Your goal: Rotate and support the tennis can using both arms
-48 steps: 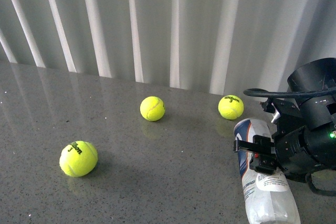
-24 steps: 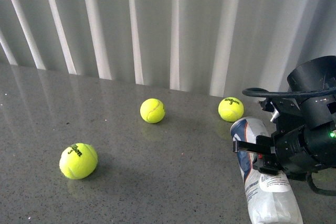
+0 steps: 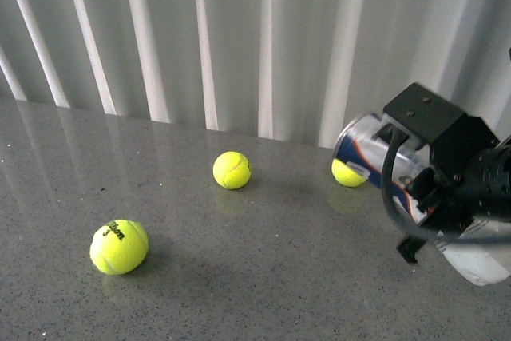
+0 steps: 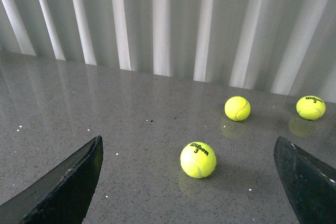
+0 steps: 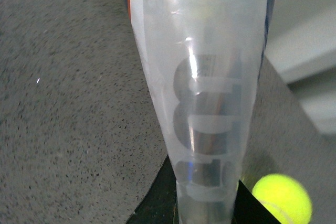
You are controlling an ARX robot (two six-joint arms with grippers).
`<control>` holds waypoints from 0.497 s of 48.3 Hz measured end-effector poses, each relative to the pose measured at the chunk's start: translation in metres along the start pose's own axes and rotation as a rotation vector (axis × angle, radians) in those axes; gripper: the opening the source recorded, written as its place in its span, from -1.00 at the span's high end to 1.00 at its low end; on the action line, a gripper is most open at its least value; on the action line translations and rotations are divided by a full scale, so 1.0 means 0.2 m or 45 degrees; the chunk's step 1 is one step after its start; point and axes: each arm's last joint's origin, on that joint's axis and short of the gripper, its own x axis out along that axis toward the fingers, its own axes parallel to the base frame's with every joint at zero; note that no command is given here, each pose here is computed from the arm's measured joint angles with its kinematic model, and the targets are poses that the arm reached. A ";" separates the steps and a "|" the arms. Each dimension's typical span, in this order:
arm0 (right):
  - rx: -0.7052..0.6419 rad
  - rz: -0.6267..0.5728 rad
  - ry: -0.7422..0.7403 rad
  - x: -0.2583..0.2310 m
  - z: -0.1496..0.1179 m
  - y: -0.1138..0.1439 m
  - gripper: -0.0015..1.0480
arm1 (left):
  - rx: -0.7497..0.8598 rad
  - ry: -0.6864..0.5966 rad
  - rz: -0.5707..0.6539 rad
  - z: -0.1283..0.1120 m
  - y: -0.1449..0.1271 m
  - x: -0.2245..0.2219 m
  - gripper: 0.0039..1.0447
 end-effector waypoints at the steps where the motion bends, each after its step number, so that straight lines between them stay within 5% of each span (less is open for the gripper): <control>1: -0.092 0.009 -0.014 0.00 -0.01 0.02 0.88 | 0.000 0.000 0.000 0.00 0.00 0.00 -0.88; 12: -0.814 0.107 -0.158 0.01 -0.12 0.23 0.89 | 0.000 0.000 0.000 0.00 0.00 0.00 -0.88; 24: -0.985 0.134 -0.179 0.08 -0.20 0.31 0.89 | 0.000 0.000 0.000 0.00 0.00 0.00 -0.88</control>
